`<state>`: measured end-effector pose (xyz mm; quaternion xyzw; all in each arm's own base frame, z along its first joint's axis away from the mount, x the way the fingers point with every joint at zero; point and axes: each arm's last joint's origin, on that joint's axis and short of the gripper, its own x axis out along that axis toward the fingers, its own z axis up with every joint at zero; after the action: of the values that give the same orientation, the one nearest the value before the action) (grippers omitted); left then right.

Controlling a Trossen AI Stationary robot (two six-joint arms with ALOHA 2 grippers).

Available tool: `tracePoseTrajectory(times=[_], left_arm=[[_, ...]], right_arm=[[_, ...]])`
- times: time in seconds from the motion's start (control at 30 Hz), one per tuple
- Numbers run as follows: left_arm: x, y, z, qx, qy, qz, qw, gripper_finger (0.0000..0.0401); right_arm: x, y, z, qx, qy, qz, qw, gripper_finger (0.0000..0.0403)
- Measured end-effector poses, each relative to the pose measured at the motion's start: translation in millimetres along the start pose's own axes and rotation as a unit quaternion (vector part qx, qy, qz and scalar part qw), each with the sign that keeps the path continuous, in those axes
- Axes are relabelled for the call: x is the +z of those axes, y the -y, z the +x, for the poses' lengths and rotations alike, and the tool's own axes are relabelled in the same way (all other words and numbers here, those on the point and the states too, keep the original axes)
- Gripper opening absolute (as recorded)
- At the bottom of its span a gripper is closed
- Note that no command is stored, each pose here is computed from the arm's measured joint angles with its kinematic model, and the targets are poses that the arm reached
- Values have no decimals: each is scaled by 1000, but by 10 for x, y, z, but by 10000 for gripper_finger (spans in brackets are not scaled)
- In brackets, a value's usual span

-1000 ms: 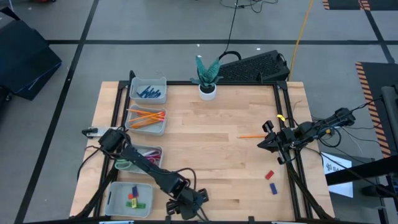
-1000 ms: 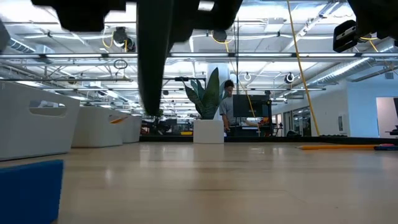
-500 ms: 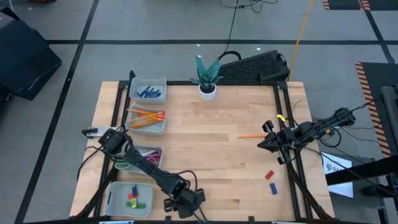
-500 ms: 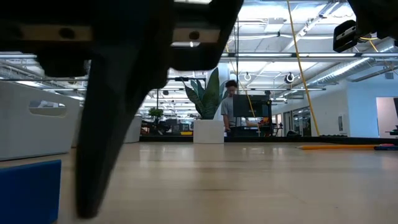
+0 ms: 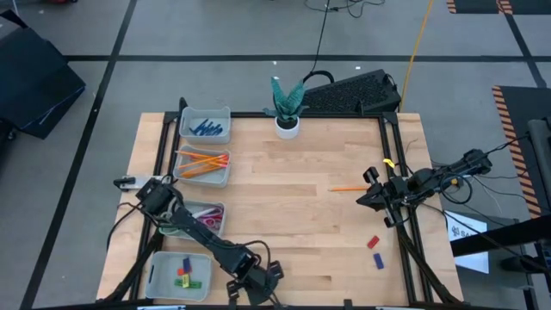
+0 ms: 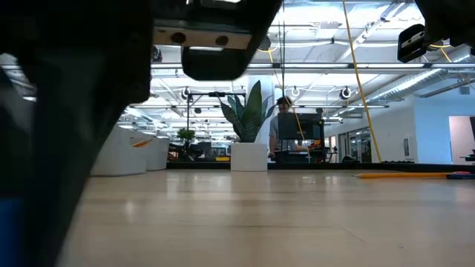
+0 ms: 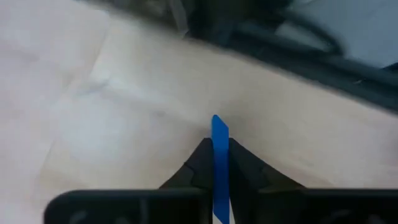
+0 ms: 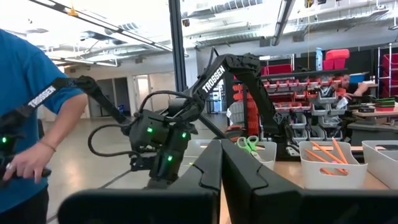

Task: Sort crayons/erasers/pens/pencils in bins
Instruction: Put the blue eraser into the bottom

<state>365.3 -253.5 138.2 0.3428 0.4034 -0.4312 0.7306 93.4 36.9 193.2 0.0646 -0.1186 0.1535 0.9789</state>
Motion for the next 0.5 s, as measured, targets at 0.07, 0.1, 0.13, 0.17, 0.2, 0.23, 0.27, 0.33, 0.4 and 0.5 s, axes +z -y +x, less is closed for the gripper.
tracePoseTrajectory(times=[0.07, 0.1, 0.13, 0.17, 0.2, 0.23, 0.27, 0.33, 0.4, 0.5], left_arm=[[55, 35, -134, 16, -24, -18, 999, 25], [114, 48, -262, 20, -27, -31, 999, 24], [204, 57, -420, 24, -20, -48, 998, 20], [302, 78, -601, 26, -9, -70, 997, 17], [375, 129, -787, 22, -6, -99, 995, 17], [417, 186, -957, 14, -10, -135, 991, 17], [435, 245, -1111, 5, -18, -174, 985, 17], [431, 386, -1377, -9, -34, -243, 969, 17], [401, 535, -1658, -13, -51, -315, 947, 17], [317, 847, -1955, -7, -98, -407, 908, 20]], right_arm=[[0, 0, 0, 0, 0, 0, 1000, 2], [0, 0, 0, 0, 0, 0, 1000, 2], [1, 0, 0, 0, 0, 0, 1000, 2], [1, 0, 0, 0, 1, 0, 1000, 2], [1, 0, 0, 0, 0, 0, 1000, 2], [0, 0, 0, 0, 0, 0, 1000, 2], [-1, 0, 0, 0, 0, 0, 1000, 2], [-1, 0, 0, 0, -1, 0, 1000, 2], [-1, 0, 0, 0, -1, 0, 1000, 2], [-1, 0, 0, 0, -1, 0, 1000, 2]])
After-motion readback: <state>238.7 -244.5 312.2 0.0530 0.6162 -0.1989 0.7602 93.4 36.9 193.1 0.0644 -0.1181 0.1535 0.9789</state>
